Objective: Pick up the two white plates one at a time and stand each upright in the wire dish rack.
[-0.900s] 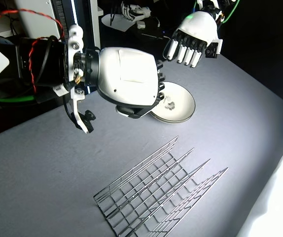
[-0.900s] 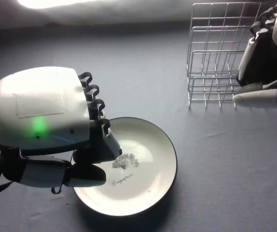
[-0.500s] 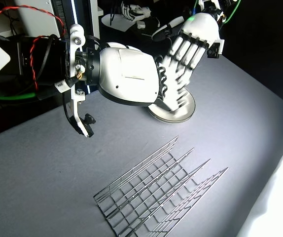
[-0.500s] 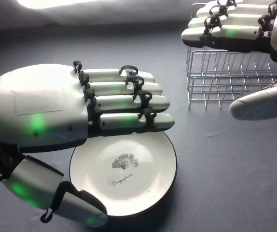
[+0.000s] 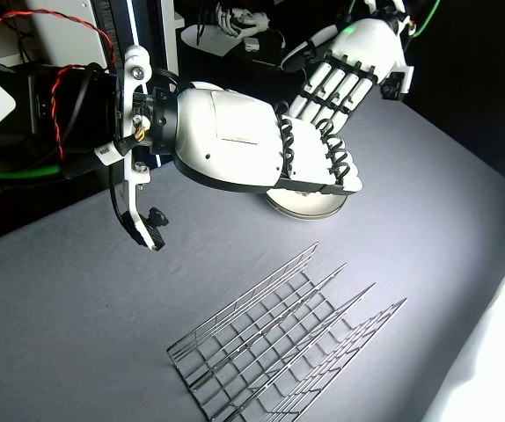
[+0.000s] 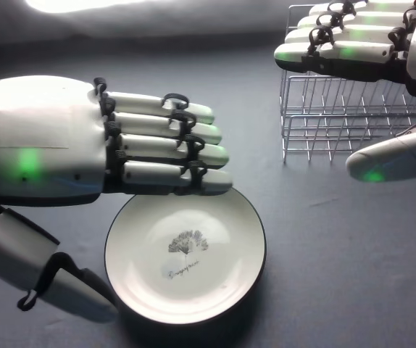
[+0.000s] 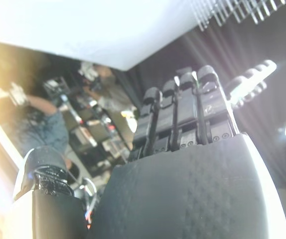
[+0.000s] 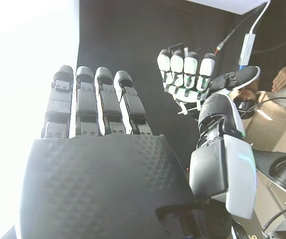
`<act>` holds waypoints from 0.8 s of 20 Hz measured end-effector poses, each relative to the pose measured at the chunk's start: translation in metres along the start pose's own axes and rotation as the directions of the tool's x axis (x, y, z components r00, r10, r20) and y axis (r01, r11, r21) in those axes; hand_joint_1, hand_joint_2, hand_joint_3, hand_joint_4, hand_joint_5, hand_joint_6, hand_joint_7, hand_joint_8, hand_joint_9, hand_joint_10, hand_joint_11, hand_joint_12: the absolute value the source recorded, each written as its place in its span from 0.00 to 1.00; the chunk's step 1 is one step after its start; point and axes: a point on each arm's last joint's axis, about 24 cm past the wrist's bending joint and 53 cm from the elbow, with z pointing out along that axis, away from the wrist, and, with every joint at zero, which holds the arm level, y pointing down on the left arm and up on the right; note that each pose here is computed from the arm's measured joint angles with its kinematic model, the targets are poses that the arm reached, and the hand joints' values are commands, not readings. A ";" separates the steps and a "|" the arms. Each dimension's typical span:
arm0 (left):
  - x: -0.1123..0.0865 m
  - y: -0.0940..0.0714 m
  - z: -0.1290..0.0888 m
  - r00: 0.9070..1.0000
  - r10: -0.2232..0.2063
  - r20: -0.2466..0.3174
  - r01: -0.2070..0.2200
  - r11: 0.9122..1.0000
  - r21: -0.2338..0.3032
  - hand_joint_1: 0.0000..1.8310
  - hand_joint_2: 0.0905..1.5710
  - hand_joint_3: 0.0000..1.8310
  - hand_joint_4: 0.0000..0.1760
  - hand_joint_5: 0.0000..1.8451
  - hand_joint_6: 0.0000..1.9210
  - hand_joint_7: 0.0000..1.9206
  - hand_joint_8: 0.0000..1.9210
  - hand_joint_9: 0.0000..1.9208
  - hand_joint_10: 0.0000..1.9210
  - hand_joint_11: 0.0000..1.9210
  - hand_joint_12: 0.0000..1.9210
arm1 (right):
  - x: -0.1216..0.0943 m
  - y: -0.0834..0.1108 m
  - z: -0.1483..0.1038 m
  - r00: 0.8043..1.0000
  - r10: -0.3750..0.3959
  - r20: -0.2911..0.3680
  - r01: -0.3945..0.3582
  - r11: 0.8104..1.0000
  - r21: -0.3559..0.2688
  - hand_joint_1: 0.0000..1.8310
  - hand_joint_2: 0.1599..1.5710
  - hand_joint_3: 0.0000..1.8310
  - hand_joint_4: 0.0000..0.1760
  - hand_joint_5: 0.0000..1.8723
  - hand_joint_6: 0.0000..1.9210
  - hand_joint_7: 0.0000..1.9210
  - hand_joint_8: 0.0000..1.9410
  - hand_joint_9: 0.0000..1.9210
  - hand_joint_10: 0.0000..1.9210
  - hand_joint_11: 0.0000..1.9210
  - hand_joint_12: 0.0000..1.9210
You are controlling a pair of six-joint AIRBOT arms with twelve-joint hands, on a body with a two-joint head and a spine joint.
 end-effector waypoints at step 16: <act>0.052 0.002 -0.011 0.984 0.048 -0.169 -0.023 0.989 0.143 0.00 0.64 0.00 0.00 0.00 0.00 0.00 0.00 0.00 0.00 0.00 0.00 | -0.004 0.003 0.000 1.000 -0.006 0.011 0.007 1.000 -0.010 0.00 0.71 0.01 0.00 0.01 0.00 0.00 0.00 0.00 0.00 0.00 0.00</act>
